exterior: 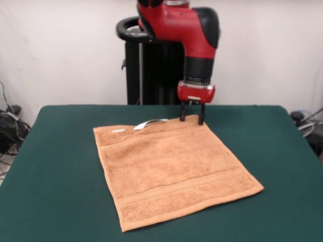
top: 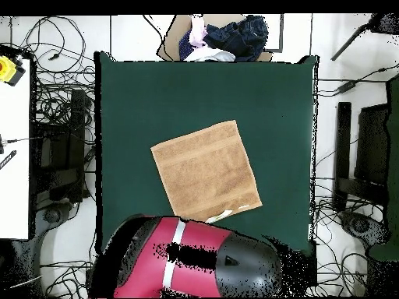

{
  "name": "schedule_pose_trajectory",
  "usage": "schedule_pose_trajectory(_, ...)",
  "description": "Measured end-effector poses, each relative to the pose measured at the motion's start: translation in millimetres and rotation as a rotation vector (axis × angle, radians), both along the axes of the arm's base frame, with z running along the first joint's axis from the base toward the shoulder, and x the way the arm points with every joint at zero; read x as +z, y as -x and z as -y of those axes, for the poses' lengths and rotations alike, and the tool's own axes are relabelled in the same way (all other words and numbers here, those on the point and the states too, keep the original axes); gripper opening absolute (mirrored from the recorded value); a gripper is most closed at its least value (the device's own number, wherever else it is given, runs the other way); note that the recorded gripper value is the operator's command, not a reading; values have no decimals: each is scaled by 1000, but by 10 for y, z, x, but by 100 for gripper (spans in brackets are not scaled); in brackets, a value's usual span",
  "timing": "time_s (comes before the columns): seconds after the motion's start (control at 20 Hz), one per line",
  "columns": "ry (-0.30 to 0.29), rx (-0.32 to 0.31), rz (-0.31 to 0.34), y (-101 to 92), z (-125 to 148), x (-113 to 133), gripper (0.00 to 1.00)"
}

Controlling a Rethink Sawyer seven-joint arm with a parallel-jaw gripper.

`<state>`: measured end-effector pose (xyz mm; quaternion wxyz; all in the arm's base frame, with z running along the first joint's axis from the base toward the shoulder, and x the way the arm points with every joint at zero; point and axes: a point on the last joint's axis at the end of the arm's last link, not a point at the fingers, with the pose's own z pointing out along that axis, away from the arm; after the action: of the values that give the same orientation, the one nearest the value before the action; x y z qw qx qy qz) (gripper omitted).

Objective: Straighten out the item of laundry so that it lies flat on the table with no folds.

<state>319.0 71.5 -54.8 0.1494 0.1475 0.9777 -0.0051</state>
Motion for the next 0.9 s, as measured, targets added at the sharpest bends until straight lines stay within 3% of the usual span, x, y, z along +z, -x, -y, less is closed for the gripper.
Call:
schedule_pose_trajectory(0.35, -4, -18, -48, 59, 31, 55, 100)
schedule_pose_trajectory(0.65, -26, -48, -263, 392, 8, 380, 100)
schedule_pose_trajectory(0.9, -24, -54, -316, 378, 30, 511, 100)
